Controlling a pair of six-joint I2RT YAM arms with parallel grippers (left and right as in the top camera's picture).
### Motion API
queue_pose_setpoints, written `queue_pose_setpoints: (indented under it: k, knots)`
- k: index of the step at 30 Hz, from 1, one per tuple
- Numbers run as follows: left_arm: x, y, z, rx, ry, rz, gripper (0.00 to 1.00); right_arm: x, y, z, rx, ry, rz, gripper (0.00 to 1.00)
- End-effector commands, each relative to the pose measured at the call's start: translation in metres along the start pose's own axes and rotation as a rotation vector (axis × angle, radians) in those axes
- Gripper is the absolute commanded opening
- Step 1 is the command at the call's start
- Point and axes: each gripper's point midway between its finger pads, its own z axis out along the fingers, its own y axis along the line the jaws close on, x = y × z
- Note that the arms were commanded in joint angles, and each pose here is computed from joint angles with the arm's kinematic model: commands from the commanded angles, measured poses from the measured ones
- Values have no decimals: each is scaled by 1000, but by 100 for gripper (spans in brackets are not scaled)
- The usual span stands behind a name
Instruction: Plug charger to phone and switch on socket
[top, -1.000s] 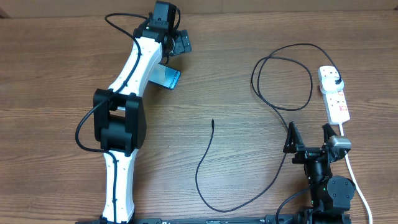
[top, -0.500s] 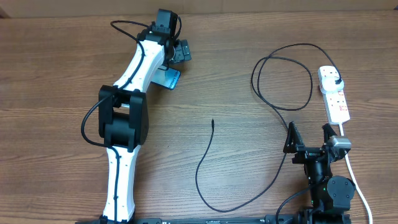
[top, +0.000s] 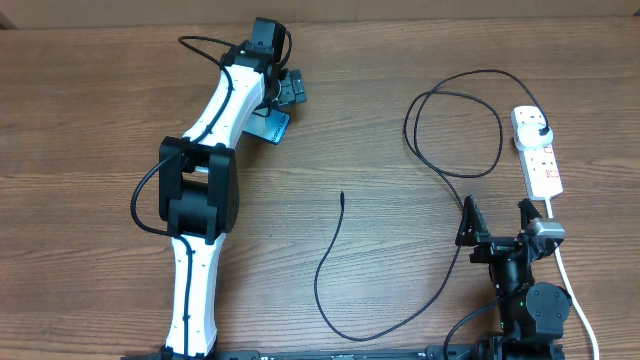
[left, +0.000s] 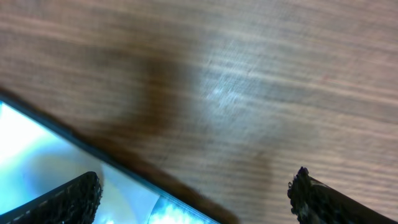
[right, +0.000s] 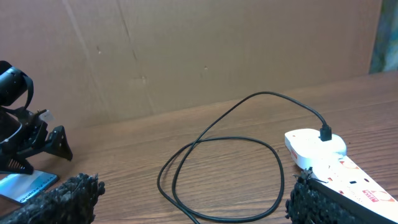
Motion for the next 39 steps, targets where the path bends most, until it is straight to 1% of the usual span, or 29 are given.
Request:
queue_pose_setpoints:
  k: [1, 15, 18, 33, 39]
  knots:
    - [7, 5, 8, -20, 28, 22, 100, 2, 0, 0, -1, -2, -5, 100]
    - [-25, -9, 7, 33, -102, 15, 100, 2, 0, 0, -1, -2, -5, 100]
    - [-21, -8, 13, 26, -87, 42, 100, 2, 0, 0, -1, -2, -5, 100]
    - [-18, -7, 16, 22, -81, 42, 100, 2, 0, 0, -1, -2, -5, 100]
    - [-7, 0, 18, -3, -36, 45, 100, 2, 0, 0, -1, -2, -5, 100]
